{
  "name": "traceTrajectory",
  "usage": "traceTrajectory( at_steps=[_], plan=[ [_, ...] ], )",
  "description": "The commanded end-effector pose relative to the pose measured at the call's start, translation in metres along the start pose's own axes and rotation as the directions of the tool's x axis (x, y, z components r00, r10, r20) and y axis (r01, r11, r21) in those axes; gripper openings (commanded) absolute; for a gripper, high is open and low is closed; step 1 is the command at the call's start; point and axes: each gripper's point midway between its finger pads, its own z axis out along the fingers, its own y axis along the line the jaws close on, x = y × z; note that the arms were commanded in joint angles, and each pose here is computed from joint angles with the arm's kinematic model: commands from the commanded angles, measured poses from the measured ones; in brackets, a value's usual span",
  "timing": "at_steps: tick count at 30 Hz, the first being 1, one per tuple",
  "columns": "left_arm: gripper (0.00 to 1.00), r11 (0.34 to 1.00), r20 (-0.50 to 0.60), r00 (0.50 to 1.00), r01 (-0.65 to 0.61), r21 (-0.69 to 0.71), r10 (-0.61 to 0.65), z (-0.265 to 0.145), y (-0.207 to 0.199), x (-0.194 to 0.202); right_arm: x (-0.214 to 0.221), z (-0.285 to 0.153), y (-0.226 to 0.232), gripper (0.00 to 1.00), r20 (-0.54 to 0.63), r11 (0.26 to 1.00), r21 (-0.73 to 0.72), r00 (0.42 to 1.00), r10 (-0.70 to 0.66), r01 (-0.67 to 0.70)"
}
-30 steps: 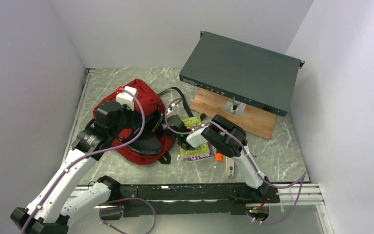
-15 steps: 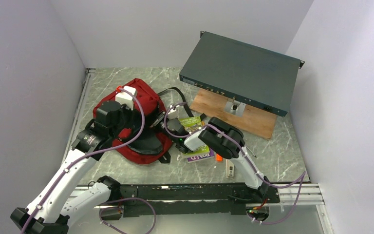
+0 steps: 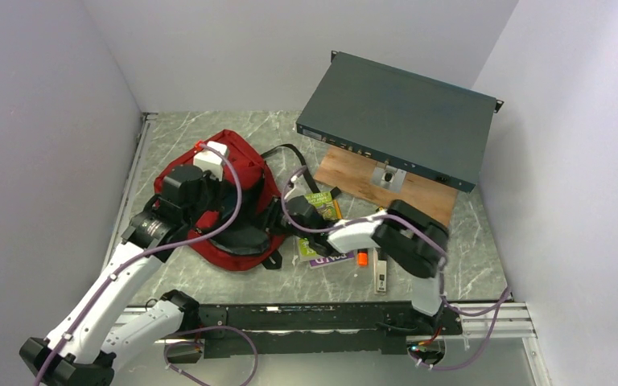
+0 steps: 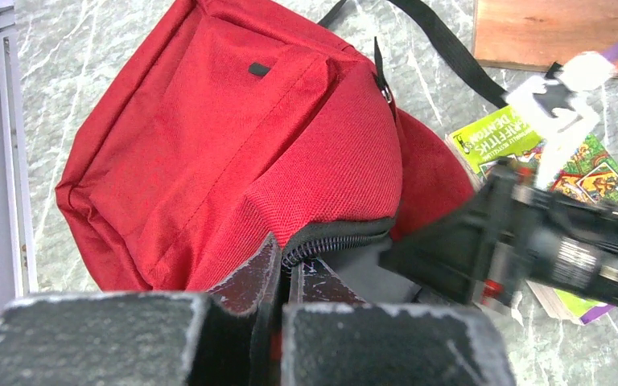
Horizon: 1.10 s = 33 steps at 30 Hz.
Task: Pack the student bag
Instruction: Place the book in the student bag, then pick up the book from the center of the board.
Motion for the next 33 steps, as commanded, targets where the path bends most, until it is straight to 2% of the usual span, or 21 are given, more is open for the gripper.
traceTrajectory(
  at_steps=[1,5,7,10,13,17,19,22,26,29,33],
  plan=[
    [0.00,1.000,0.037,0.999,0.025,0.015,-0.026,0.005,-0.004,-0.017,0.013,-0.065,-0.005,0.37,-0.147,0.962,0.046,0.954,-0.261,0.270],
    [0.00,0.998,-0.019,1.000,0.024,0.058,-0.022,0.010,-0.014,-0.006,0.010,-0.129,-0.023,0.49,-0.227,0.894,0.120,0.889,-0.398,0.431],
    [0.00,0.995,-0.082,0.995,0.065,0.082,-0.058,0.009,-0.021,0.005,0.003,-0.155,-0.028,0.57,-0.249,0.863,0.161,0.866,-0.434,0.479],
    [0.00,0.981,-0.189,0.973,0.158,0.116,-0.134,0.010,-0.036,0.033,-0.008,-0.187,-0.040,0.60,-0.279,0.817,0.227,0.839,-0.467,0.530],
    [0.00,0.955,-0.303,0.926,0.271,0.123,-0.224,0.011,-0.052,0.070,-0.018,-0.211,-0.054,0.63,-0.263,0.797,0.273,0.838,-0.477,0.539],
    [0.02,0.929,-0.402,0.873,0.351,0.121,-0.277,0.009,-0.065,0.105,-0.036,-0.229,-0.067,0.66,-0.211,0.830,0.278,0.874,-0.438,0.483],
    [0.10,0.914,-0.437,0.850,0.383,0.132,-0.294,0.003,-0.071,0.114,-0.040,-0.232,-0.072,0.67,-0.198,0.854,0.264,0.892,-0.407,0.448],
    [0.44,0.867,-0.445,0.834,0.450,0.211,-0.325,-0.010,-0.091,0.112,-0.036,-0.231,-0.072,0.67,-0.202,0.877,0.228,0.901,-0.383,0.424],
    [0.69,0.750,-0.452,0.812,0.548,0.370,-0.369,-0.033,-0.138,0.098,-0.034,-0.229,-0.075,0.66,-0.194,0.885,0.229,0.910,-0.366,0.405],
    [0.78,0.656,-0.496,0.781,0.605,0.452,-0.379,-0.043,-0.178,0.097,-0.038,-0.232,-0.075,0.65,-0.188,0.878,0.240,0.907,-0.376,0.413],
    [0.79,0.630,-0.512,0.747,0.649,0.426,-0.424,-0.040,-0.210,0.110,-0.040,-0.237,-0.077,0.65,-0.181,0.868,0.255,0.903,-0.389,0.425]
  ],
)
